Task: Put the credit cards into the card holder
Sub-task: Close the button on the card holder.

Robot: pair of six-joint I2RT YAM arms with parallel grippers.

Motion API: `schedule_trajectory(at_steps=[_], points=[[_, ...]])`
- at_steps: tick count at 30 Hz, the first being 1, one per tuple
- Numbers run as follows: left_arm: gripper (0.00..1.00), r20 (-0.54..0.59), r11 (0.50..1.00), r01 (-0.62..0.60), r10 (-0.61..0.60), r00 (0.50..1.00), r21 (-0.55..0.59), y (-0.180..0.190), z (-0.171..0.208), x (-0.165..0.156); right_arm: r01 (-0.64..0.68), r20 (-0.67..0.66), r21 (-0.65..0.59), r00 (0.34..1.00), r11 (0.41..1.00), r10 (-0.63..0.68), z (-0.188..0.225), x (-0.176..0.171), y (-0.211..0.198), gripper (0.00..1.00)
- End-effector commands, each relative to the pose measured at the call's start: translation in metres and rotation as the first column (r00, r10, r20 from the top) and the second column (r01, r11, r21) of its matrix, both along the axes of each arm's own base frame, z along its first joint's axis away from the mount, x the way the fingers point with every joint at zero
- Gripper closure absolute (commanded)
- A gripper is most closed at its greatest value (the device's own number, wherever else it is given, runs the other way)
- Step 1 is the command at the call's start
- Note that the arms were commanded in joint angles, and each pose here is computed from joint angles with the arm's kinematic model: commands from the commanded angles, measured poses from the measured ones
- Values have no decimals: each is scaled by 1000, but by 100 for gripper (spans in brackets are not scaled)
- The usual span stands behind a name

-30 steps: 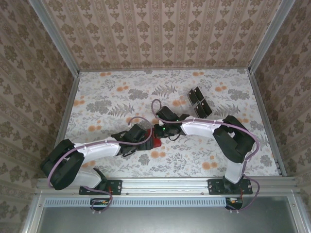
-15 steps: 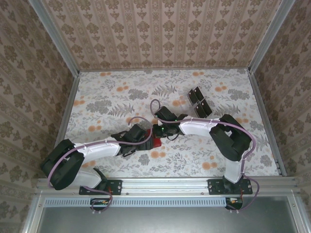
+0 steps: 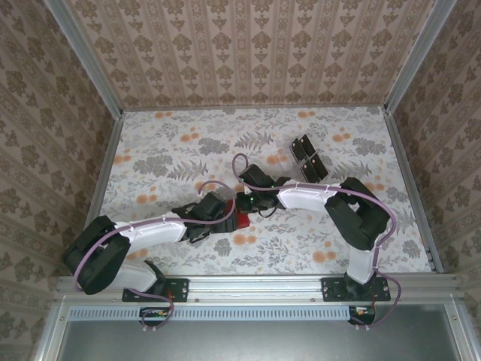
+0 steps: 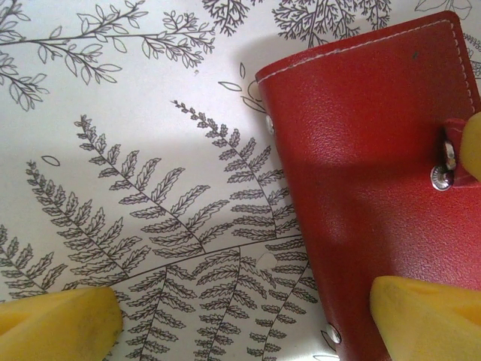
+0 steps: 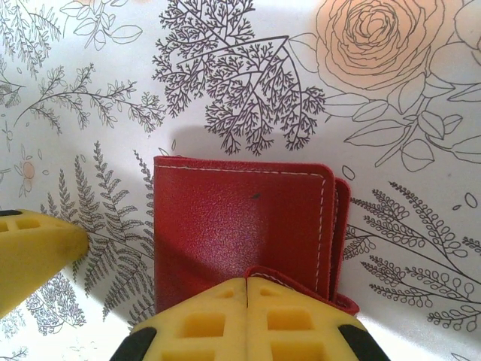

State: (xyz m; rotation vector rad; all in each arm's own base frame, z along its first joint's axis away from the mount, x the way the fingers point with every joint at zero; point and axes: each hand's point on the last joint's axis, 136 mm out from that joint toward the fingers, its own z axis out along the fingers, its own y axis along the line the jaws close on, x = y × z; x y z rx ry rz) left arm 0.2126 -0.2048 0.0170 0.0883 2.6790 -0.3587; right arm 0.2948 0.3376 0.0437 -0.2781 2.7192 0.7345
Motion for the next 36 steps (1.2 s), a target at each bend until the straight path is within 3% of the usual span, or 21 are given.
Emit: schedule_trajectory(at_steps=[1, 28, 36], points=[[2, -63, 988, -25, 35, 997, 152, 37, -42, -13, 6, -2, 1, 1000, 1000, -6, 11, -7, -4, 100], [2, -64, 989, -22, 32, 997, 149, 37, -43, -13, -10, -58, -20, 998, 1000, 9, -17, -12, 3, 100], [2, -27, 995, -31, 33, 999, 96, 32, -25, -8, -11, -92, -62, 996, 998, 6, -36, -16, -3, 100]])
